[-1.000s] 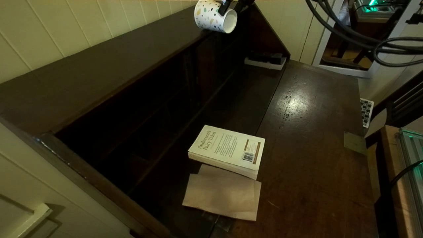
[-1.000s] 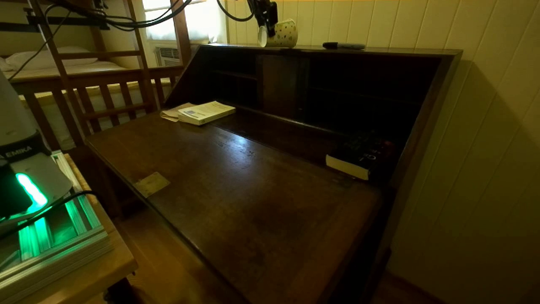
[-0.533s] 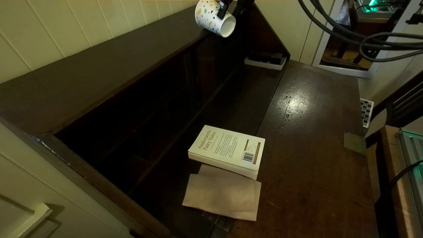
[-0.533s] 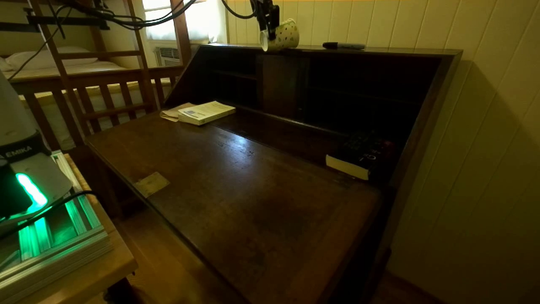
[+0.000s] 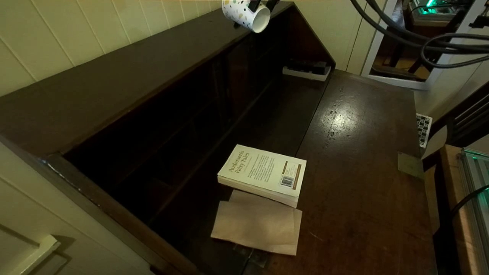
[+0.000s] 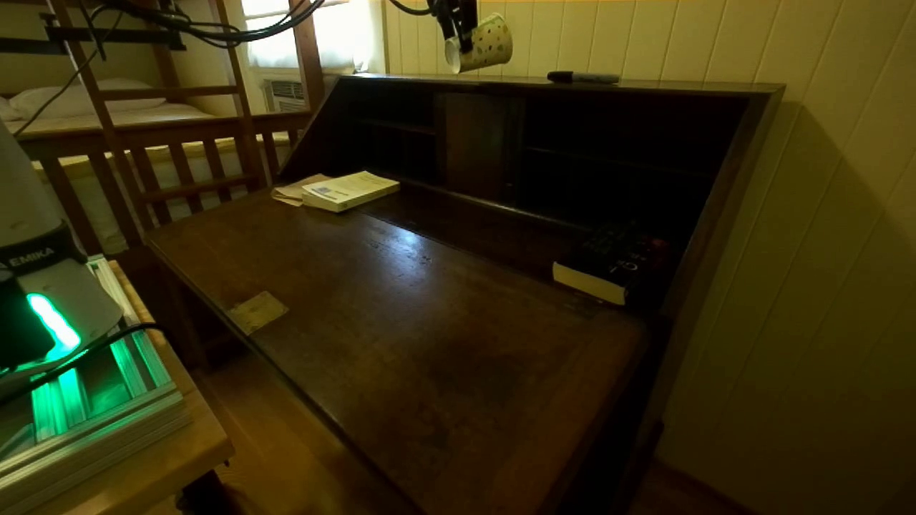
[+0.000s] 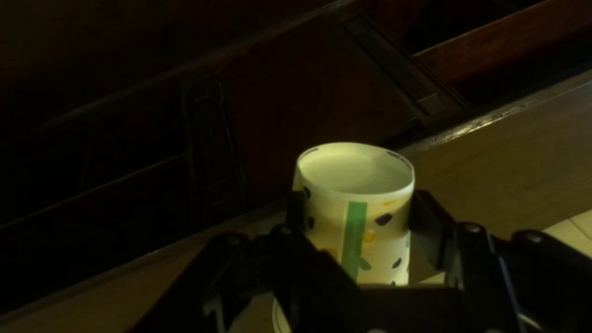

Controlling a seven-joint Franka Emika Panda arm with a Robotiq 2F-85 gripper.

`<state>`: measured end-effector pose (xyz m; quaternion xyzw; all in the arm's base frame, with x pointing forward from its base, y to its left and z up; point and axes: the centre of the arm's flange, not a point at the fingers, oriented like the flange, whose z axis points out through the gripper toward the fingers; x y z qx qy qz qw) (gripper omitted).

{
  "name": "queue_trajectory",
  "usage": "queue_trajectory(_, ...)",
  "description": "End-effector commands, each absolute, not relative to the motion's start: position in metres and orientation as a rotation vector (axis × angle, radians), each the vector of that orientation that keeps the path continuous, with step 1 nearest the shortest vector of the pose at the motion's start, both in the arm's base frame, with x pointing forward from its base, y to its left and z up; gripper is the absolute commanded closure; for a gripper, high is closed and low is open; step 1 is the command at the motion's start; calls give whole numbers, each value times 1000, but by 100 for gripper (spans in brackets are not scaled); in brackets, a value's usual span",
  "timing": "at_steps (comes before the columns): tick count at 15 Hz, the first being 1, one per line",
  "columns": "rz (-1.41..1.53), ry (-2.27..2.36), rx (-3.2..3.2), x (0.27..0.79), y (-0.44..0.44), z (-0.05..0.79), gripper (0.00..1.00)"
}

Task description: Place the cup on the top shelf

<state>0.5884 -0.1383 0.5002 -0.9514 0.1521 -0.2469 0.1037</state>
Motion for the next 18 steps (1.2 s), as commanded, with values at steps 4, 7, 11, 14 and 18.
queue_trajectory(4,-1027,424,-2814,563,-118,492,66)
queue_trajectory(7,-1134,430,-2811,564,-114,478,66)
queue_trajectory(11,-1285,445,-2780,563,-111,461,66)
queue_trajectory(14,-1396,457,-2762,564,-111,454,66)
queue_trajectory(18,-1509,470,-2741,571,-111,445,66)
